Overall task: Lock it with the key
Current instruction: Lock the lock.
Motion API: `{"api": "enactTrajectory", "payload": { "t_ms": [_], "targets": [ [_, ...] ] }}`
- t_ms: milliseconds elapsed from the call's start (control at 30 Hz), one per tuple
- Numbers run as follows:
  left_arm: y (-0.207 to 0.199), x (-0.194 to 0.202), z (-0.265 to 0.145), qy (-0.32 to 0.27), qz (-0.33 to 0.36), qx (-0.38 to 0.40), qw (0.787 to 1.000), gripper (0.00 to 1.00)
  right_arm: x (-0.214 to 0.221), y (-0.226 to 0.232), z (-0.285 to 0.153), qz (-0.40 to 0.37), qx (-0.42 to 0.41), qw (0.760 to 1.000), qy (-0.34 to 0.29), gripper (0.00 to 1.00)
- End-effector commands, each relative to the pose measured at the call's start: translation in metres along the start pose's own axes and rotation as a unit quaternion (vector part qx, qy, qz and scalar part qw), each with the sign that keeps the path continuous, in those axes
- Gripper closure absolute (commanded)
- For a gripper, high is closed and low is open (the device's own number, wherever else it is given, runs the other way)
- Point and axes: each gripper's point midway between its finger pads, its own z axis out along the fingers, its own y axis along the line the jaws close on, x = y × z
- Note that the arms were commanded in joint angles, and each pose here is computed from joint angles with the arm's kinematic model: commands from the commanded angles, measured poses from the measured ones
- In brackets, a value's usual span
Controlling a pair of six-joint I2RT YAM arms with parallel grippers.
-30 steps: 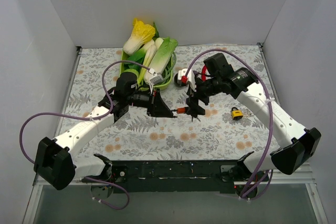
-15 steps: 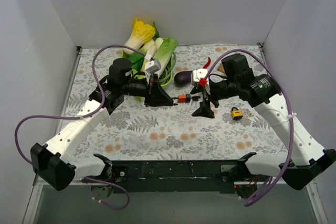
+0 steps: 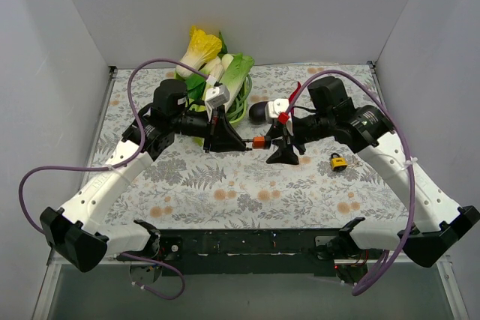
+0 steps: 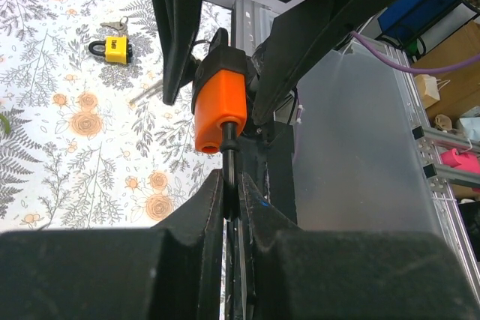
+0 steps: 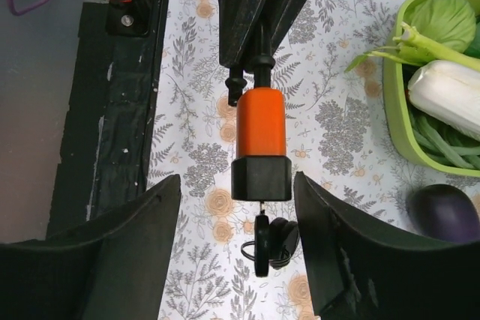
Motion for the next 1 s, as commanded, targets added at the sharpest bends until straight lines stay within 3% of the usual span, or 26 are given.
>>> {"api": "enactTrajectory", "payload": {
  "t_ms": [0,167,200,233,333,967],
  "targets": [
    [-0.012,-0.020,-0.002,-0.013,0.045,0.015,0.999,1.00,-0.022,0.000,0.002,-0.018,-0.005,0.999,-0.028,0.35],
    [-0.010,-0.022,-0.002,-0.016,0.054,0.005,0.998,1.00,-0.026,0.001,0.007,-0.007,-0.012,0.999,-0.035,0.61],
    [-0.009,-0.023,-0.002,-0.018,0.056,0.002,0.998,1.00,-0.026,0.001,0.007,-0.005,-0.014,0.999,-0.037,0.67],
    [-0.008,-0.024,-0.001,-0.020,0.060,-0.005,0.998,1.00,-0.027,0.002,0.008,-0.002,-0.016,0.999,-0.038,0.80],
    [-0.007,-0.028,-0.002,-0.029,0.076,-0.013,0.997,1.00,-0.027,0.003,0.010,0.012,-0.023,0.999,-0.039,0.99],
    [-0.016,-0.025,0.016,-0.043,0.102,-0.001,0.994,1.00,-0.040,0.017,0.016,0.041,-0.083,0.993,-0.072,0.99]
  ]
}}
